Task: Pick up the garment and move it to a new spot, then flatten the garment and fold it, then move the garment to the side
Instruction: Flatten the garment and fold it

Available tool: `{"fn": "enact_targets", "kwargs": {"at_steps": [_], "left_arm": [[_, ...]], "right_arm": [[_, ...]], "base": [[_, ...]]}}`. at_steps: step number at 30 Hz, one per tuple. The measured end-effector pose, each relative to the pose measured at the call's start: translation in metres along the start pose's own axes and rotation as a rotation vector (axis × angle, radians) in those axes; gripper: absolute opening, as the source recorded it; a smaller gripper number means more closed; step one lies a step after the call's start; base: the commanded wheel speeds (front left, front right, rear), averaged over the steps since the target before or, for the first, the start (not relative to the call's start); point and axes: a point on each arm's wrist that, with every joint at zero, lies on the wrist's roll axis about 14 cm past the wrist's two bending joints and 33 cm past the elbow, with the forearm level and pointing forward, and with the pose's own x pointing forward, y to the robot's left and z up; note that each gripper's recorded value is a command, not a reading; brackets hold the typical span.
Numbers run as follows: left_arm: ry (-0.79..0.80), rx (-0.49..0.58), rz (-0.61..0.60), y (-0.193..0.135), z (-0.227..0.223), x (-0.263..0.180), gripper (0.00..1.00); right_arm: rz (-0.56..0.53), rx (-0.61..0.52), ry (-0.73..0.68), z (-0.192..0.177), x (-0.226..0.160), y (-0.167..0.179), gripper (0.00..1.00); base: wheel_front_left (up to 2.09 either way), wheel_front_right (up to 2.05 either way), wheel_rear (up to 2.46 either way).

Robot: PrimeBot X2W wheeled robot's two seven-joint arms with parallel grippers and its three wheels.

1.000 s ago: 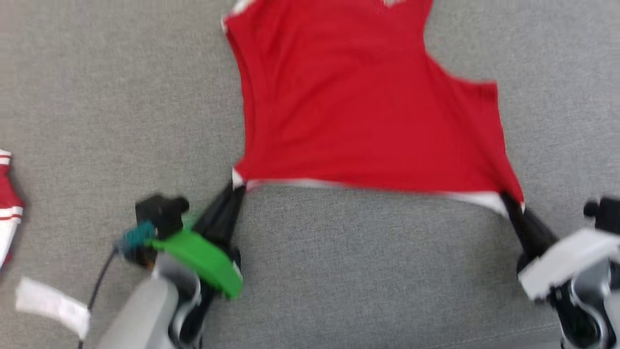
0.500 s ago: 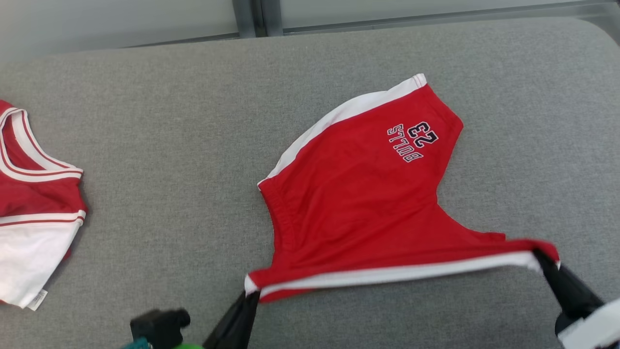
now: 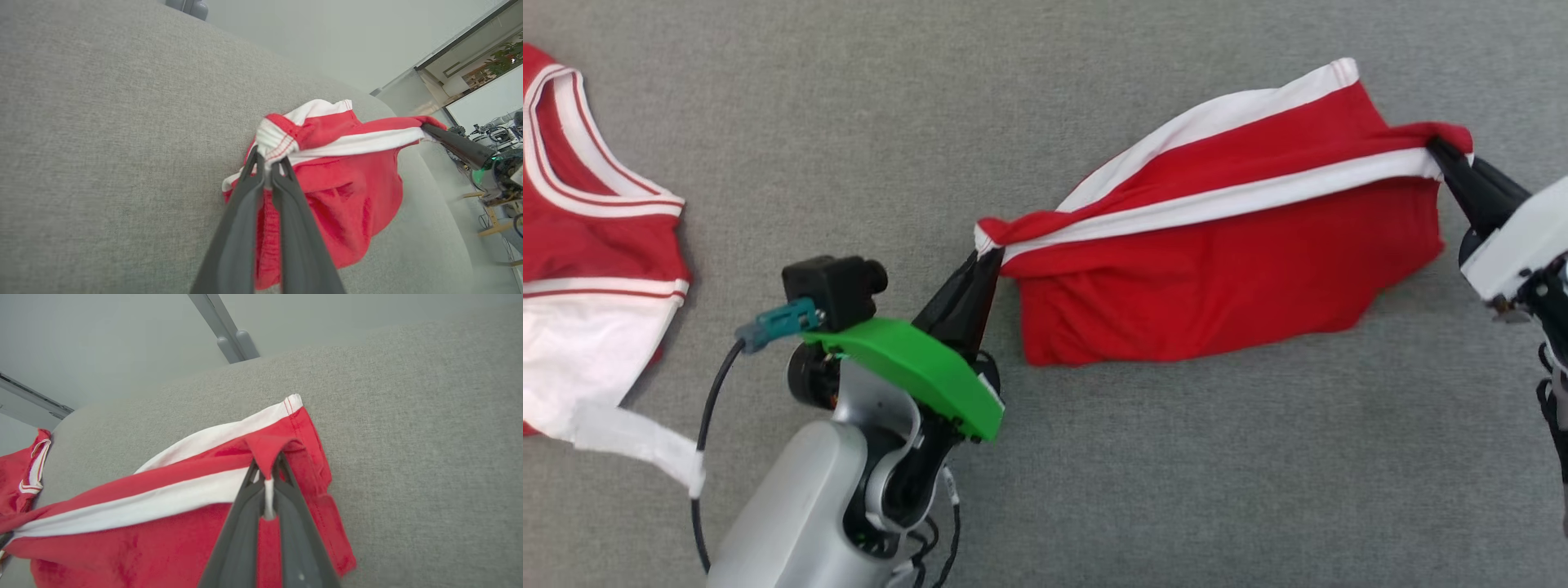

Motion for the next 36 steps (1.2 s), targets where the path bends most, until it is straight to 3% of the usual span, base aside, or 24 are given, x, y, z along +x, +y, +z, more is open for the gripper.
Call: {"fn": "enact_targets", "kwargs": {"at_steps": [8, 13, 14, 15, 22, 27, 31, 36], "left_arm": [[0.082, -0.019, 0.109, 0.041, -0.013, 0.03, 0.0], [0.112, -0.027, 0.093, 0.045, -0.019, 0.043, 0.04], [0.101, -0.023, 0.098, 0.047, -0.017, 0.046, 0.56], [0.09, -0.02, 0.11, 0.05, -0.016, 0.049, 1.0], [0.077, 0.008, 0.153, 0.059, -0.017, 0.055, 1.0], [0.021, 0.044, 0.171, 0.061, -0.01, 0.046, 1.0], [-0.149, 0.1, 0.203, 0.06, 0.017, 0.029, 1.0], [-0.303, 0.221, 0.207, 0.05, 0.031, 0.009, 1.0]], "right_arm": [[0.008, -0.04, 0.125, -0.017, 0.066, 0.007, 0.0], [-0.001, -0.073, 0.163, -0.022, 0.09, 0.006, 0.0], [-0.006, -0.082, 0.166, -0.022, 0.094, 0.005, 0.33], [-0.012, -0.088, 0.162, -0.022, 0.097, 0.004, 1.0], [-0.028, -0.13, 0.105, -0.015, 0.103, 0.004, 1.0], [-0.038, -0.228, -0.006, 0.018, 0.086, -0.001, 1.0], [-0.072, -0.356, 0.095, 0.002, 0.067, -0.016, 1.0], [-0.083, -0.401, 0.245, -0.034, 0.061, -0.028, 1.0]], "base": [[0.0, 0.0, 0.0], [0.0, 0.0, 0.0], [0.0, 0.0, 0.0], [0.0, 0.0, 0.0], [0.0, 0.0, 0.0], [0.0, 0.0, 0.0], [0.0, 0.0, 0.0], [0.0, 0.0, 0.0]]}}
